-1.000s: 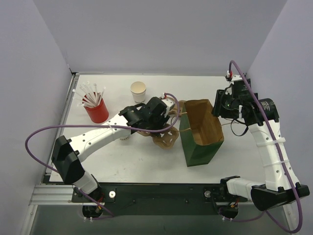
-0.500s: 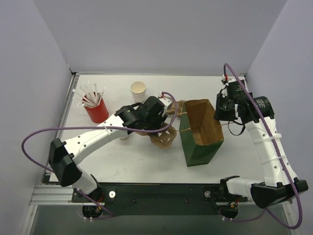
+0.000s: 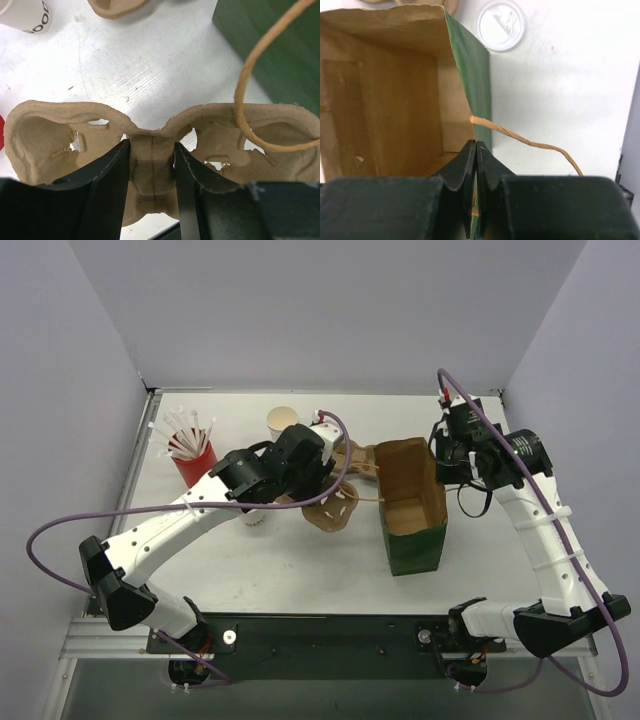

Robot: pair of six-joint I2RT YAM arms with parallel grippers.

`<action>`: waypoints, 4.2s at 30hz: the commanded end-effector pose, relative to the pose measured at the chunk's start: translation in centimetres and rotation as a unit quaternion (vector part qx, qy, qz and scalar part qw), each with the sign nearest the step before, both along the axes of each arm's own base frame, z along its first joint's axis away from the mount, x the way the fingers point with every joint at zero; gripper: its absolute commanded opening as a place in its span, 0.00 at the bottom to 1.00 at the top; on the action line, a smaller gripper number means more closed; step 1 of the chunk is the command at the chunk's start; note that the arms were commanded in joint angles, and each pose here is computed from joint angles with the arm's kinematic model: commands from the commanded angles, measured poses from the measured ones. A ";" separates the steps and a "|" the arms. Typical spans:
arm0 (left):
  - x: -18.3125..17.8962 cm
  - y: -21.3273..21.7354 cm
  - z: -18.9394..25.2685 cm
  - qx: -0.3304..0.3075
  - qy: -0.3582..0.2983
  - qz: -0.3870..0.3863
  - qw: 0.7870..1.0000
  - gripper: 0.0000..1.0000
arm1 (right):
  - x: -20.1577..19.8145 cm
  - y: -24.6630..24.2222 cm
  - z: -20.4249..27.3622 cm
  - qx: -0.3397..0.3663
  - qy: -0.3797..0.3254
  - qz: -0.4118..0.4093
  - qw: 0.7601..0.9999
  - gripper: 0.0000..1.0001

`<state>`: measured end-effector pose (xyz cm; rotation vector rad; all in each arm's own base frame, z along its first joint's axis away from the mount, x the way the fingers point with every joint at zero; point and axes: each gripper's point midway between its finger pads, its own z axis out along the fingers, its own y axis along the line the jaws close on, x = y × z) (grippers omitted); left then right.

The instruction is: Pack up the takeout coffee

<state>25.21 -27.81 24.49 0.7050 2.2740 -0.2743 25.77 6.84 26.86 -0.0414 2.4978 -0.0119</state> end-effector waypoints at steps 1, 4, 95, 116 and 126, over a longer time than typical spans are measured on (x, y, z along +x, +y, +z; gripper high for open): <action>0.3 0.5 5.9 -0.049 -0.056 0.005 0.997 0.47 | 0.0 -0.5 3.1 -0.064 -0.035 0.004 0.997 0.00; 0.3 0.5 7.9 -0.071 -0.076 0.002 0.995 0.48 | 0.3 -0.4 4.4 -0.101 -0.051 0.011 0.993 0.00; -2.7 -9.8 3.5 -0.113 -0.159 -0.284 0.939 0.43 | -1.8 16.9 4.2 0.166 -0.105 0.176 0.965 0.00; -2.0 -8.6 2.6 -0.034 -0.142 -0.304 0.942 0.43 | 1.2 17.3 4.9 0.420 -0.085 0.075 0.901 0.00; -1.2 -8.7 3.8 0.000 -0.122 -0.298 0.947 0.43 | 2.2 16.2 5.4 0.521 -0.058 0.019 0.852 0.00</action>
